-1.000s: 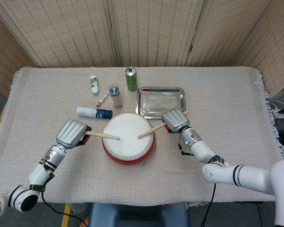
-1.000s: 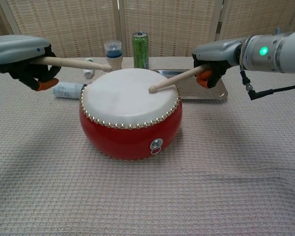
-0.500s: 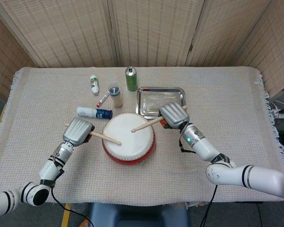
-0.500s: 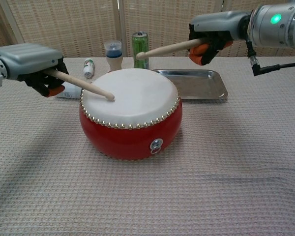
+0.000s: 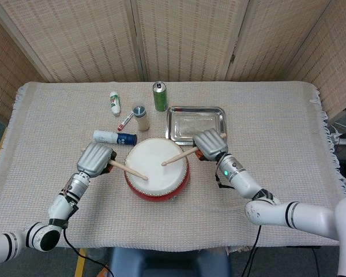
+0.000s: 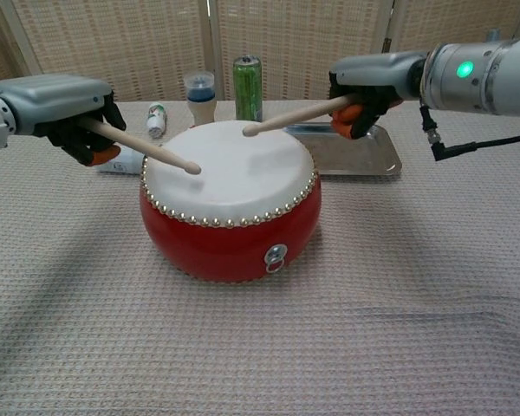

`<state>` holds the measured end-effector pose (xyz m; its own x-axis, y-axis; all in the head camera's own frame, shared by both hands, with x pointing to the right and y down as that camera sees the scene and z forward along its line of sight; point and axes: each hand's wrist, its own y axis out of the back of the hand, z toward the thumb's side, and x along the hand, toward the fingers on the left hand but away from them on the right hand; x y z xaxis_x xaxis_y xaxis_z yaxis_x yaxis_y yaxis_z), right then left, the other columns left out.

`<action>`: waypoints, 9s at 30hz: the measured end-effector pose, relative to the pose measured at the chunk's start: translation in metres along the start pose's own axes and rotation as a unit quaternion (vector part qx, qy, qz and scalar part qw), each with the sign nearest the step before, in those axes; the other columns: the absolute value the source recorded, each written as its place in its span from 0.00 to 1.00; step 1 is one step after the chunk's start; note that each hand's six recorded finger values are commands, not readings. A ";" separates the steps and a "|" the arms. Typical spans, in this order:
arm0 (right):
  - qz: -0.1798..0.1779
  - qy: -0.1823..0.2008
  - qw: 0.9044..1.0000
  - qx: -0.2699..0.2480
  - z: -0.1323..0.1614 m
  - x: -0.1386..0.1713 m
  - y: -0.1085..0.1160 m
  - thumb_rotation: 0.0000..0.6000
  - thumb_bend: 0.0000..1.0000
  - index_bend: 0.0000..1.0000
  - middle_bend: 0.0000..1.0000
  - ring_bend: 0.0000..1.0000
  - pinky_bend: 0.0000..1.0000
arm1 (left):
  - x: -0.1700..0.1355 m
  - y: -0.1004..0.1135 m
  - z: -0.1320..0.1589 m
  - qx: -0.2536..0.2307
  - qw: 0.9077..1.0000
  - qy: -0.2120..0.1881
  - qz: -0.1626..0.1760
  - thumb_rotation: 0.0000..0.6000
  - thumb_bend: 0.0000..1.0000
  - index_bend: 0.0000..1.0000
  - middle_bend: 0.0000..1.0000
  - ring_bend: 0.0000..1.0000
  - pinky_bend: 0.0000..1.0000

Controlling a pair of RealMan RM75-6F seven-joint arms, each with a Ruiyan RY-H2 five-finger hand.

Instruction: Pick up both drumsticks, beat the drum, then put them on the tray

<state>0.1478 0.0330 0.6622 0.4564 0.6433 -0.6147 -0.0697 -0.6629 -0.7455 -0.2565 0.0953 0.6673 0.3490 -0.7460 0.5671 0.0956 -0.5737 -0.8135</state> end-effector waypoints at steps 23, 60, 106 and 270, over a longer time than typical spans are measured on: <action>0.024 -0.012 1.000 0.013 -0.010 -0.006 -0.023 1.00 0.65 1.00 1.00 1.00 1.00 | -0.001 0.014 0.001 -0.023 0.999 0.041 0.017 1.00 0.68 1.00 1.00 1.00 1.00; -0.045 0.031 0.995 -0.081 0.001 0.021 0.037 1.00 0.65 1.00 1.00 1.00 1.00 | 0.007 -0.017 -0.003 -0.141 0.987 0.060 -0.047 1.00 0.68 0.99 1.00 1.00 1.00; 0.029 -0.001 0.997 0.069 -0.019 -0.002 -0.038 1.00 0.65 1.00 1.00 1.00 1.00 | -0.006 0.026 -0.014 -0.095 0.993 0.055 0.043 1.00 0.68 0.98 1.00 1.00 1.00; 0.003 -0.115 0.991 -0.074 -0.079 -0.093 -0.025 1.00 0.24 0.21 0.30 0.20 0.38 | -0.039 0.045 -0.039 -0.110 0.986 0.085 0.089 1.00 0.66 0.97 1.00 1.00 1.00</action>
<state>0.1768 -0.0405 0.7585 0.2413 0.6974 -0.6748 0.0668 -0.7056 -0.7054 -0.3017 0.0852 0.6134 0.1798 -0.8764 0.4467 -0.1632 -0.4743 -0.8651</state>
